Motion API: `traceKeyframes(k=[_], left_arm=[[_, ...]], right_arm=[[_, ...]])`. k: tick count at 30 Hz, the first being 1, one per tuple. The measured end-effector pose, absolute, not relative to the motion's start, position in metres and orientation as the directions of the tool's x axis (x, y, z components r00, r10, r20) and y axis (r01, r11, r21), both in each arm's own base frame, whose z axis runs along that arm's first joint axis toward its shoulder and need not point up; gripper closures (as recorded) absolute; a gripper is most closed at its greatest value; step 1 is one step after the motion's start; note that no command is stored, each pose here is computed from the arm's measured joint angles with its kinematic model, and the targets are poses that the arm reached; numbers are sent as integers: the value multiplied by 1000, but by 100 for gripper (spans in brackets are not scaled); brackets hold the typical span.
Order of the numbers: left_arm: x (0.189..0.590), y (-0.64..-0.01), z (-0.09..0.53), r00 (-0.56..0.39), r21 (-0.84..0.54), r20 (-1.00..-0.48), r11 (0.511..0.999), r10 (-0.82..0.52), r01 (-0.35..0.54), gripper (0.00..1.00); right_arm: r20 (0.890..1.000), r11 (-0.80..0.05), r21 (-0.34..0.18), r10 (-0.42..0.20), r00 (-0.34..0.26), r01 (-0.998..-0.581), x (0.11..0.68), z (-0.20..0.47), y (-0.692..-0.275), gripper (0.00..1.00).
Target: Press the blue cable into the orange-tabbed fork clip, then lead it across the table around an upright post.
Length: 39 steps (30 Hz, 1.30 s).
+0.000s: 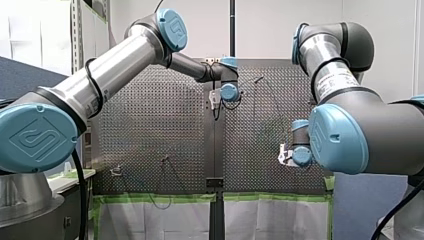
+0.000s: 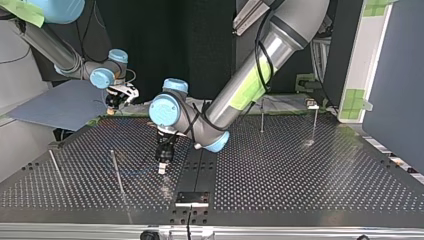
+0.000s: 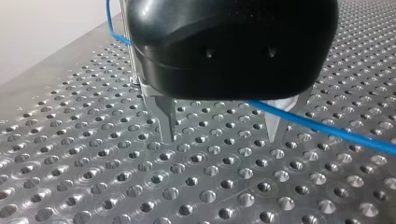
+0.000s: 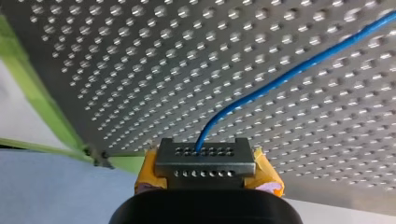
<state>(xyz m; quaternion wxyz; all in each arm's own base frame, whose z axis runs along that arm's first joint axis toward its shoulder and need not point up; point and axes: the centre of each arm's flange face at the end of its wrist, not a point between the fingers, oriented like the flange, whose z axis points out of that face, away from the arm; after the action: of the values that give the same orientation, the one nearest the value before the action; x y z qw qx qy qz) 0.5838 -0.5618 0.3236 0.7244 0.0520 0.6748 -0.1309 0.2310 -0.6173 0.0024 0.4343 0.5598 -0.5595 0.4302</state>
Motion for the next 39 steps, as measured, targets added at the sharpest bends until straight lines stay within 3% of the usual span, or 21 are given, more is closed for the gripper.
traceKeyframes(k=[16, 34, 39], left_arm=[[582, -563, 323, 52, -95, -992, 961, -112, 260, 5], [582, -561, 322, 47, -88, -994, 964, -103, 252, 5], [581, -561, 321, 39, -83, -995, 965, -96, 249, 5]], right_arm=[[952, 54, 16, -308, -1, -998, 196, -80, -611, 100], [958, 53, -7, -287, -22, -999, 178, -108, -623, 100], [954, 34, -8, -301, -18, -999, 182, -126, -626, 100]])
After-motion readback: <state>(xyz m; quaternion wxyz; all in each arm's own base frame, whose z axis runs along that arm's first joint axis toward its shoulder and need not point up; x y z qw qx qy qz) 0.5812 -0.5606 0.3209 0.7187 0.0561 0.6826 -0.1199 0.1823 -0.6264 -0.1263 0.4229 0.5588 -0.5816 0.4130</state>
